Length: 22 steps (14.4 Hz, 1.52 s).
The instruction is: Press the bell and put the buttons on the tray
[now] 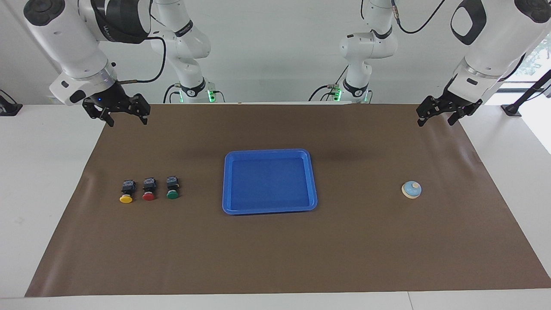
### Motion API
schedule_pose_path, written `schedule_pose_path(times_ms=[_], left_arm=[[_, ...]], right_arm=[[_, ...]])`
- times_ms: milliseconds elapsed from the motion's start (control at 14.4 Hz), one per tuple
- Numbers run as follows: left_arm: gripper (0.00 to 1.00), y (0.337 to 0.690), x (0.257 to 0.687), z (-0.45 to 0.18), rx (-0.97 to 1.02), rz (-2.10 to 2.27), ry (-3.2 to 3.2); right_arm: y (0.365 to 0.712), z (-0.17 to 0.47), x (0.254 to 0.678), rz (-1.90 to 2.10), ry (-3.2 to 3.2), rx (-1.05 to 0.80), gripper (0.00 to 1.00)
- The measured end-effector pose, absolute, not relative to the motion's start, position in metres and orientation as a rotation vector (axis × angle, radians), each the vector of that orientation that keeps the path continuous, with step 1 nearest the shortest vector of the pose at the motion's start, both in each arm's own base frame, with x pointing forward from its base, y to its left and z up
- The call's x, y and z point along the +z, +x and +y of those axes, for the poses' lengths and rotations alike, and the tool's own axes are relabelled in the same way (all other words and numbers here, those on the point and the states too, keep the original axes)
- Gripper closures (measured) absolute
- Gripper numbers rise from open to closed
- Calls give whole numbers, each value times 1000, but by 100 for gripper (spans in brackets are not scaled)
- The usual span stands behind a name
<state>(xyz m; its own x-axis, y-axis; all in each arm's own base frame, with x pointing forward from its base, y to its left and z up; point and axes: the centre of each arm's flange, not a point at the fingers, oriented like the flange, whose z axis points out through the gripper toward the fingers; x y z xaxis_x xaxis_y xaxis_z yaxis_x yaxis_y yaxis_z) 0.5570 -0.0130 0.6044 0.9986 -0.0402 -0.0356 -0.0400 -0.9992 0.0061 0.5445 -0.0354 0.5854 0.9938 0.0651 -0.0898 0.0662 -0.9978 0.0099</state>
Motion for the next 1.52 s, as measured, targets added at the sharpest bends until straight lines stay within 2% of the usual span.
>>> schedule_pose_path(times_ms=[554, 623, 762, 900, 1039, 1108, 1524], left_arm=[[0, 558, 602, -12, -51, -41, 3136], [10, 559, 600, -11, -44, -25, 3136], [37, 560, 588, -9, -56, -16, 3136], [59, 564, 571, -4, -32, -4, 3137], [87, 568, 551, 1, -42, 6, 3137], [97, 573, 539, 2, -54, 8, 3137], [99, 620, 444, 36, -45, 68, 3139]], right_arm=[[545, -35, 585, 103, 3124, -140, 0], [545, -35, 585, 103, 3124, -140, 0], [545, -35, 585, 103, 3124, -140, 0], [545, -35, 585, 103, 3124, -140, 0], [545, -35, 585, 103, 3124, -140, 0], [545, -35, 585, 103, 3124, -140, 0], [545, -35, 585, 103, 3124, -140, 0]])
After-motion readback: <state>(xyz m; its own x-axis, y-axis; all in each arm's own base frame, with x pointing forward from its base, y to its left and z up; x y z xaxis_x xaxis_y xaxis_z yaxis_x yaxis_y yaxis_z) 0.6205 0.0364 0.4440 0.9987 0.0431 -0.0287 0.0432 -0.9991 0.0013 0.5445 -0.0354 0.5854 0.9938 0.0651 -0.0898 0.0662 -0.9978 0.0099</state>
